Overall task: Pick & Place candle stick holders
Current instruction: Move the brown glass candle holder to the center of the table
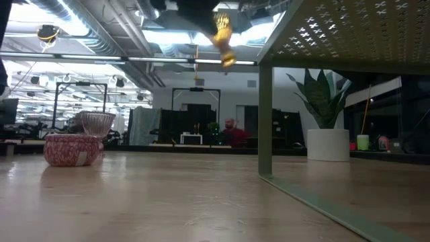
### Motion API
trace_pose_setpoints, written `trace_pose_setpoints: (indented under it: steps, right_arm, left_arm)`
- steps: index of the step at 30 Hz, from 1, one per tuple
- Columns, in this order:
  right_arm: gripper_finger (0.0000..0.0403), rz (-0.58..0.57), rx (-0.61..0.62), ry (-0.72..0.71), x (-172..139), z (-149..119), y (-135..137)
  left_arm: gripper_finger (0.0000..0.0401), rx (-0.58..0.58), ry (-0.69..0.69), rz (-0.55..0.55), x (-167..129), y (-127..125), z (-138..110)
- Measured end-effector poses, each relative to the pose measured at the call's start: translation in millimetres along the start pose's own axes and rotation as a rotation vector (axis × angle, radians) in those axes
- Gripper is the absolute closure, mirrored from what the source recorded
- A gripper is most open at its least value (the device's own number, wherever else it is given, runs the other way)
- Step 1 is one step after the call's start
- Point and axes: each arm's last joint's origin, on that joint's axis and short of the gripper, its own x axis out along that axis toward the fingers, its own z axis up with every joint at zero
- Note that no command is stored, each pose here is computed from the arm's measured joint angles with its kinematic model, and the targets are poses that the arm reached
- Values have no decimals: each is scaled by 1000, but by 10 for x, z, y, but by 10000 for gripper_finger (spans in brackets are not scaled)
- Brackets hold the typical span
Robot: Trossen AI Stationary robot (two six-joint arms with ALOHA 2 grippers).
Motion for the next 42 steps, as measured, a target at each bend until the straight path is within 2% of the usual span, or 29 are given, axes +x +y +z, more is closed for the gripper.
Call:
trace_pose_setpoints:
  steps: [6, 11, 16, 21, 26, 28, 33, 37, 42]
  right_arm:
    - [20, 1, 0, 0, 0, 0, 0]
    - [20, 0, 0, 0, 0, 0, 0]
    - [20, 0, 0, 0, 0, 0, 0]
    - [20, 0, 0, 1, 0, 0, 0]
    - [20, 1, 0, 0, 0, 0, 0]
    - [20, 0, 0, 0, 0, 0, 0]
    - [20, 0, 0, 0, 0, 0, 0]
    - [20, 1, 0, 0, 0, 0, 0]
    - [20, 1, 0, 0, 0, 0, 0]
  left_arm:
    - [381, 55, -20, -88, 71, -276, 509]
    - [381, 122, -77, -93, 68, -518, 899]
    - [381, 154, -150, -103, -25, -675, 1167]
    - [381, 177, -171, -105, 13, -766, 1334]
    - [381, 201, -137, -181, 253, -918, 1461]
    - [381, 186, -137, -179, 326, -914, 1511]
    - [381, 94, -142, -135, 508, -875, 1592]
    - [381, -21, -127, -144, 538, -864, 1584]
    - [379, -87, -93, -201, 568, -939, 1571]
